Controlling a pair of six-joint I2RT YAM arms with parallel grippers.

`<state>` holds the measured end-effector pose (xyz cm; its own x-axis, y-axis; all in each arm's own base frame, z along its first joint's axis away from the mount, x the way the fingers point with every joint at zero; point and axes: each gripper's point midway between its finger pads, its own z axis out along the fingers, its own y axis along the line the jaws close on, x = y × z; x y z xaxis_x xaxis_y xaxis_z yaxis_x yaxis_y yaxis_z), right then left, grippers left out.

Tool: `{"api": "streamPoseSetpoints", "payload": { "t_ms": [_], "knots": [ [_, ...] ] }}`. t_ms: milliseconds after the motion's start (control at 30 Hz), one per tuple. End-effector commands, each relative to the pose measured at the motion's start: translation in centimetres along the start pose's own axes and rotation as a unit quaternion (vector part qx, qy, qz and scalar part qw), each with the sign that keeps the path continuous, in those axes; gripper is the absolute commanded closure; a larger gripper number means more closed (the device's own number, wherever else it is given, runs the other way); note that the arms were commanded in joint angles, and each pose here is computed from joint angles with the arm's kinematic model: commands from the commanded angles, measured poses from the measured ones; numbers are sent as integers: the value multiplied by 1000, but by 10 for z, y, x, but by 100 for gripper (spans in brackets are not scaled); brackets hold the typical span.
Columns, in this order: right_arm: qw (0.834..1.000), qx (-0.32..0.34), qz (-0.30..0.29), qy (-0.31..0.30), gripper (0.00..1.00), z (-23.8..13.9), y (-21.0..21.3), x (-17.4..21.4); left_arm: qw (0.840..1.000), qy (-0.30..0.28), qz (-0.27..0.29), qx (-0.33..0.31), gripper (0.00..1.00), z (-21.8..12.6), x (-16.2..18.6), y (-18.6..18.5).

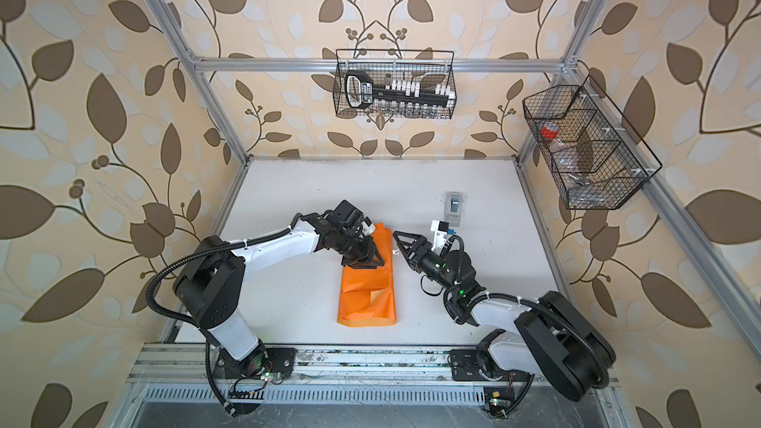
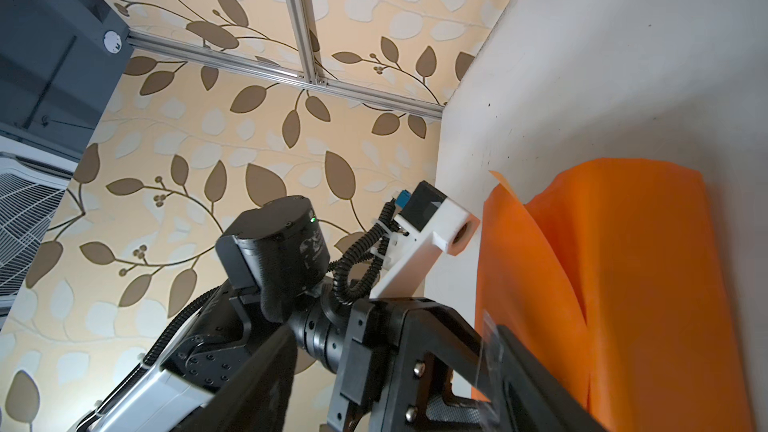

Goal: Wrap the gift box in paper

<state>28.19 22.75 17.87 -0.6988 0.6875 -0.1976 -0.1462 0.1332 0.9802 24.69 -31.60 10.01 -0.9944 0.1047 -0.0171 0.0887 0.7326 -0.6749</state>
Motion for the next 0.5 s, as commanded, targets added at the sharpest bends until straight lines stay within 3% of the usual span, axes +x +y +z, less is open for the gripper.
{"api": "streamPoseSetpoints", "payload": {
  "t_ms": [0, 467],
  "knots": [
    [997, -76, 13, -24, 26, -2, 27, -2, 997, 19, -25, -71, 71, 25, 13, 43],
    [996, -63, -27, -62, 28, -6, 10, 15, 997, 22, -27, -72, 72, 28, 14, 43]
  ]
}}
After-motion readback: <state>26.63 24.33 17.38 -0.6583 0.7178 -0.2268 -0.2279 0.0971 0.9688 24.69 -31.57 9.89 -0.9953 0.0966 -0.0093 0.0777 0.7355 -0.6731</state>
